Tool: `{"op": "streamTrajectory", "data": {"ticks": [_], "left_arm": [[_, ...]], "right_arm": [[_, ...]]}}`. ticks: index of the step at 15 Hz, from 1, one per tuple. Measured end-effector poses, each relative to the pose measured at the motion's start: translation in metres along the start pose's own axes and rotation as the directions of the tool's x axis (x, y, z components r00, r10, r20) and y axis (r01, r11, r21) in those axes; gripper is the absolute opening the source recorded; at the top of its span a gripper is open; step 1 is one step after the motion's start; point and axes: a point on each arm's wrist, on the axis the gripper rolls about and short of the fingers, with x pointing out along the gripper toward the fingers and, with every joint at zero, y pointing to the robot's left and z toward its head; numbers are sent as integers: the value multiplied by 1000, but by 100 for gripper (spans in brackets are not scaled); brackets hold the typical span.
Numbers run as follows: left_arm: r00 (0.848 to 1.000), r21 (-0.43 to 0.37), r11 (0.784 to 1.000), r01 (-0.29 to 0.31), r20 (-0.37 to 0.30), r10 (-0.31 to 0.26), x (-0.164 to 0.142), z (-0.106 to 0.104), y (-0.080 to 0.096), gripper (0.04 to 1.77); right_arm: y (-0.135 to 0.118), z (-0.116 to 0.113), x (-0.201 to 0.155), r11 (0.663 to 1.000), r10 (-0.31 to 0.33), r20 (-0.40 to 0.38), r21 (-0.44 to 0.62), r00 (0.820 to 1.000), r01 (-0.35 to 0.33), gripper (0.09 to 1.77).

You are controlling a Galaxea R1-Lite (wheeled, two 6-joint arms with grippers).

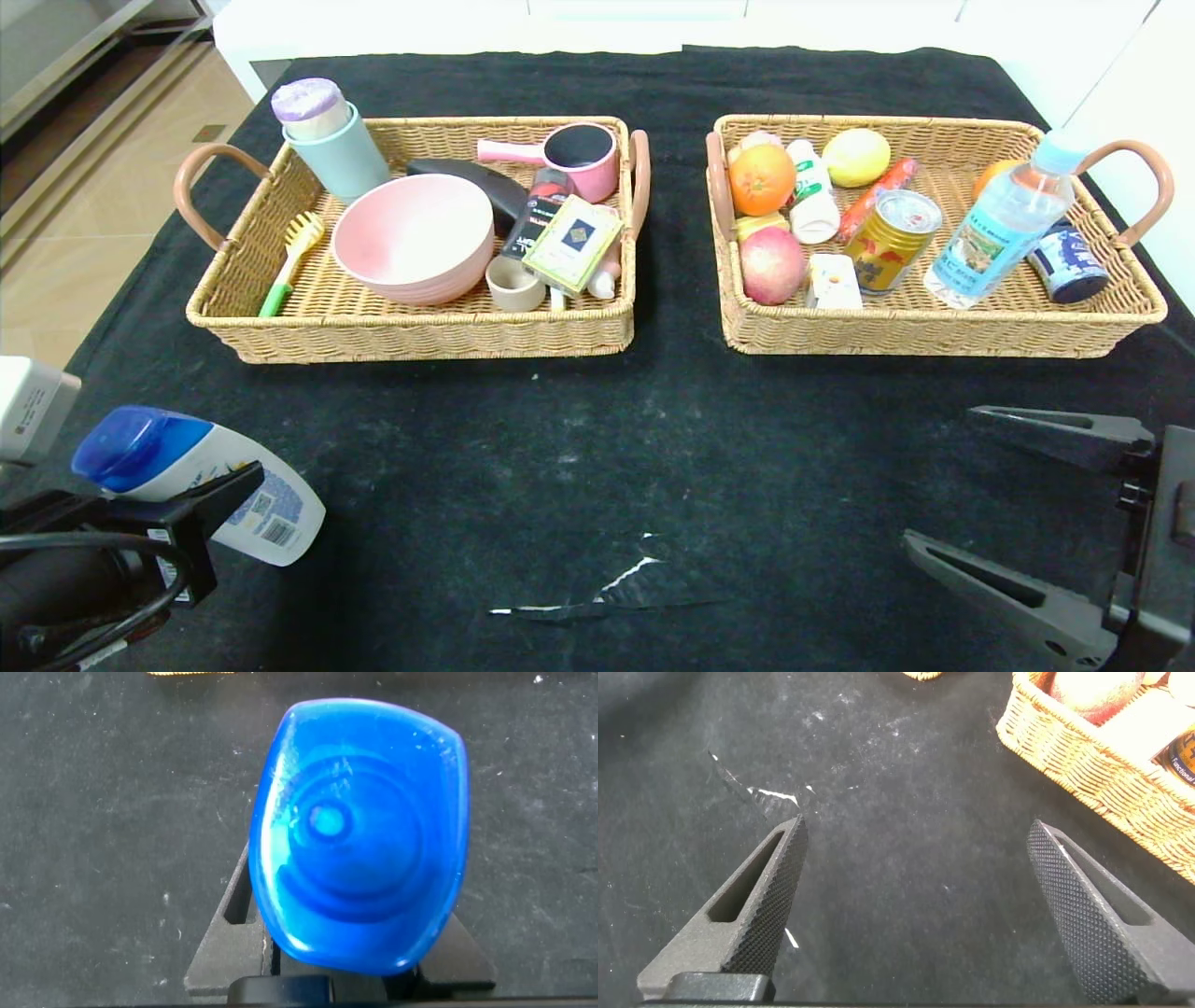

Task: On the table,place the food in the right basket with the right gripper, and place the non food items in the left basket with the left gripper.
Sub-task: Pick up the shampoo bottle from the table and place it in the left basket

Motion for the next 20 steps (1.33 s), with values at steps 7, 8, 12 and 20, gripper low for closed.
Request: {"op": "streamTrajectory", "data": {"ticks": [7,8,12,20], "left_arm": [[999,-10,1000,12,47,-11,-10,11,2,62],[998,-14,1000,17,58,-16,-13,16,2,62],[992,-32,999,43,121,-38,-28,49,4,62],[971,-61,997,38,238,-22,0,122,-6,62]], "right_arm": [[0,0,-1,1000,-1,3,0,1000,1,171],[0,0,-1,1000,-2,3,0,1000,2,171],[0,1,-2,1000,-4,8,0,1000,4,171],[0,4,-6,1000,-11,25,-3,1000,11,171]]}}
